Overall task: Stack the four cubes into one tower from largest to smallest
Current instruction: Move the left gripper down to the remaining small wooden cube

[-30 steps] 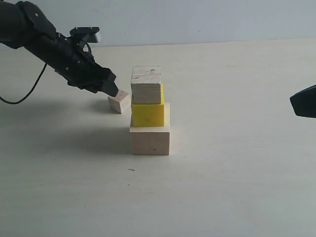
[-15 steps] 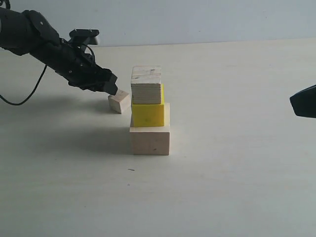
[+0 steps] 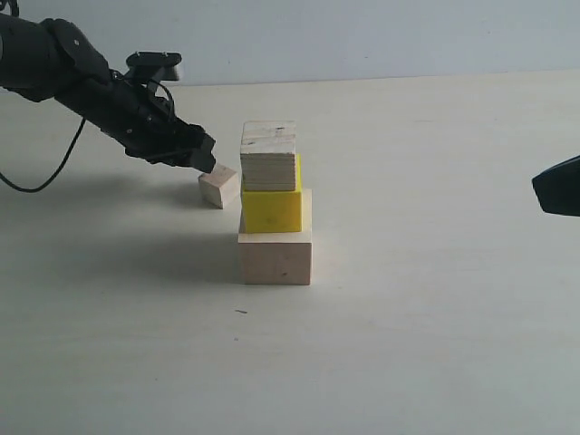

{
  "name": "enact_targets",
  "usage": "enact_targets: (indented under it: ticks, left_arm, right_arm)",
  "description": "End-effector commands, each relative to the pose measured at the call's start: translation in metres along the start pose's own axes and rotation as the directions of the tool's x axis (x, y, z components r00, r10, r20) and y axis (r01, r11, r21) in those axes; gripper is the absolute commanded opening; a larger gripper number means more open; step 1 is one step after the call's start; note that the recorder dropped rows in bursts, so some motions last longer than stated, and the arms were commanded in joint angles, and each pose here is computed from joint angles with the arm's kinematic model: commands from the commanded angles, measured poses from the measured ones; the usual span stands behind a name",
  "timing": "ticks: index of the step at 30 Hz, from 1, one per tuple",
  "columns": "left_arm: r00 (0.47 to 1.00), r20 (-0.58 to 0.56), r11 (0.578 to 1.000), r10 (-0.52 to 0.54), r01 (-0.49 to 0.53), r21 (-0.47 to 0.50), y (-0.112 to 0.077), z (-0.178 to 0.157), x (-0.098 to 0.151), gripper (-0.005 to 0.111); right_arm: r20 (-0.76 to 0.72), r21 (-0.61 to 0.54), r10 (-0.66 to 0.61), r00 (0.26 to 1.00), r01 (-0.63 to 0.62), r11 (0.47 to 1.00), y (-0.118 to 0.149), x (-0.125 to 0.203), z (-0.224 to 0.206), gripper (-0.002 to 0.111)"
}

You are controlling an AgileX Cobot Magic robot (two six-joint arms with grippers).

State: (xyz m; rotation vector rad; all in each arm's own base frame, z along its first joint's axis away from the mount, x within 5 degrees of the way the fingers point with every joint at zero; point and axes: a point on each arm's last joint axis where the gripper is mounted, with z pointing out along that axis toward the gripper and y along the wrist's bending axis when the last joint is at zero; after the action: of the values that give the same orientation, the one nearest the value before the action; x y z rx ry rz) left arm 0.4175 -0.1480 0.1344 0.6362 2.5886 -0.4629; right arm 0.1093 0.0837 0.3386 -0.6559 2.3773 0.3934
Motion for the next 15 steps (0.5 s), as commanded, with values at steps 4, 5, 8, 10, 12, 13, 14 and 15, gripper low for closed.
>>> enact_targets:
  ticks: [4, 5, 8, 10, 12, 13, 14, 15]
  left_arm:
    - [0.999, -0.034, 0.999, -0.007, 0.008, 0.032, -0.0036, -0.0016, 0.0026, 0.062]
    - [0.999, -0.041, 0.999, -0.008, 0.009, 0.039, -0.0042, -0.0017, 0.0032, 0.062]
    - [0.998, -0.057, 0.998, -0.01, 0.013, 0.054, -0.0056, -0.0018, 0.0047, 0.062]
    - [0.998, -0.056, 0.999, -0.01, 0.013, 0.052, -0.0055, -0.0018, 0.0045, 0.062]
    - [0.999, -0.045, 0.999, -0.017, 0.019, 0.05, -0.0053, -0.0017, 0.0036, 0.062]
    - [0.999, -0.036, 0.999, -0.023, 0.025, 0.048, -0.0051, -0.0017, 0.0027, 0.062]
    - [0.999, -0.028, 0.999, -0.027, 0.028, 0.045, -0.0048, -0.0017, 0.0019, 0.062]
    - [0.999, -0.02, 0.999, -0.029, 0.03, 0.041, -0.0044, -0.0016, 0.0013, 0.062]
  right_arm:
    - [0.011, -0.001, 0.001, 1.0, -0.001, 1.0, 0.0, -0.0001, -0.0002, 0.0]
    - [0.011, -0.001, 0.001, 1.0, -0.001, 1.0, 0.0, -0.0001, -0.0002, 0.0]
    - [0.011, -0.001, 0.001, 1.0, -0.001, 1.0, 0.0, -0.0001, -0.0002, 0.0]
    - [0.011, -0.001, 0.001, 1.0, -0.001, 1.0, 0.0, -0.0001, -0.0002, 0.0]
    - [0.011, -0.001, 0.001, 1.0, -0.001, 1.0, 0.0, -0.0001, -0.0002, 0.0]
    - [0.011, -0.001, 0.001, 1.0, -0.001, 1.0, 0.0, -0.0001, -0.0002, 0.0]
    - [0.011, -0.001, 0.001, 1.0, -0.001, 1.0, 0.0, -0.0001, -0.0002, 0.0]
    - [0.011, -0.001, 0.001, 1.0, -0.001, 1.0, 0.0, -0.0001, -0.0002, 0.0]
